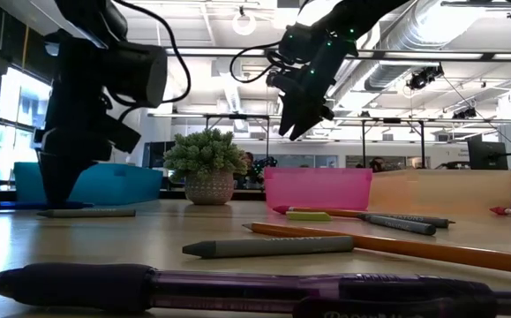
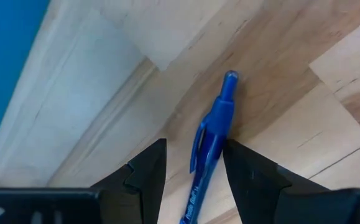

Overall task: Sort crayons/erasers/pens/pencils in bins
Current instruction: Put the blue pen into the orange bin

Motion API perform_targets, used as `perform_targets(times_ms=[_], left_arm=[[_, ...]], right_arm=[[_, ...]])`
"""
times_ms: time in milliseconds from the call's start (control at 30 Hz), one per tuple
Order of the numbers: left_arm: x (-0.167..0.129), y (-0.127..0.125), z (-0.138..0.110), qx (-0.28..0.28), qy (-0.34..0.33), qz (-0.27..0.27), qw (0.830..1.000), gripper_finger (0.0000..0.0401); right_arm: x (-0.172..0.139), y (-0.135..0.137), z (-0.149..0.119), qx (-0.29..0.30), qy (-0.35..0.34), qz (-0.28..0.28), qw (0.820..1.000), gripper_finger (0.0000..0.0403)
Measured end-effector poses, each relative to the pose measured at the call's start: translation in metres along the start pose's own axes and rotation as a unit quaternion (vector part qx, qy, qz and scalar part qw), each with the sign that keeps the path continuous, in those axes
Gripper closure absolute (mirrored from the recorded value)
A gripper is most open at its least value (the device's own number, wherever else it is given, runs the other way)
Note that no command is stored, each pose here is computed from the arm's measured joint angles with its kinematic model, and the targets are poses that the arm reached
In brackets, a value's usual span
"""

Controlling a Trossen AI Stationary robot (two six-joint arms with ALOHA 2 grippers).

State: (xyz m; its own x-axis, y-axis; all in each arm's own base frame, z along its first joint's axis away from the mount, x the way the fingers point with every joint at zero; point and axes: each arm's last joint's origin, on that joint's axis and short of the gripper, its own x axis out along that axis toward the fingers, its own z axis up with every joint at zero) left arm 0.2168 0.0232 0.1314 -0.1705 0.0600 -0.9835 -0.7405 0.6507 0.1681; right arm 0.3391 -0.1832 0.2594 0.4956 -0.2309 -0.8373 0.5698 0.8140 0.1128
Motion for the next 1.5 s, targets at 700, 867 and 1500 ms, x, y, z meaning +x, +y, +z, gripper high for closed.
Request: perform_targets(times_ms=[700,867,1500], left_arm=[[0.005,0.002,0.008,0.028,0.013,-0.028,0.999,0.0347],[0.004,0.002,0.008,0.028,0.013,-0.028,0.999,0.0364],[-0.028,0.001,0.011,0.027,-0.088,-0.15,0.984,0.0368]], right_arm=[[0.0,-0.001,-0.005,-0.003,0.027,-0.004,1.0,0.0215],[-0.003,0.0,-0.004,-0.005,0.035,-0.005,0.999,0.0215],[-0.034,0.005,0.009,-0.071,0.064,0.028,0.995,0.0215]])
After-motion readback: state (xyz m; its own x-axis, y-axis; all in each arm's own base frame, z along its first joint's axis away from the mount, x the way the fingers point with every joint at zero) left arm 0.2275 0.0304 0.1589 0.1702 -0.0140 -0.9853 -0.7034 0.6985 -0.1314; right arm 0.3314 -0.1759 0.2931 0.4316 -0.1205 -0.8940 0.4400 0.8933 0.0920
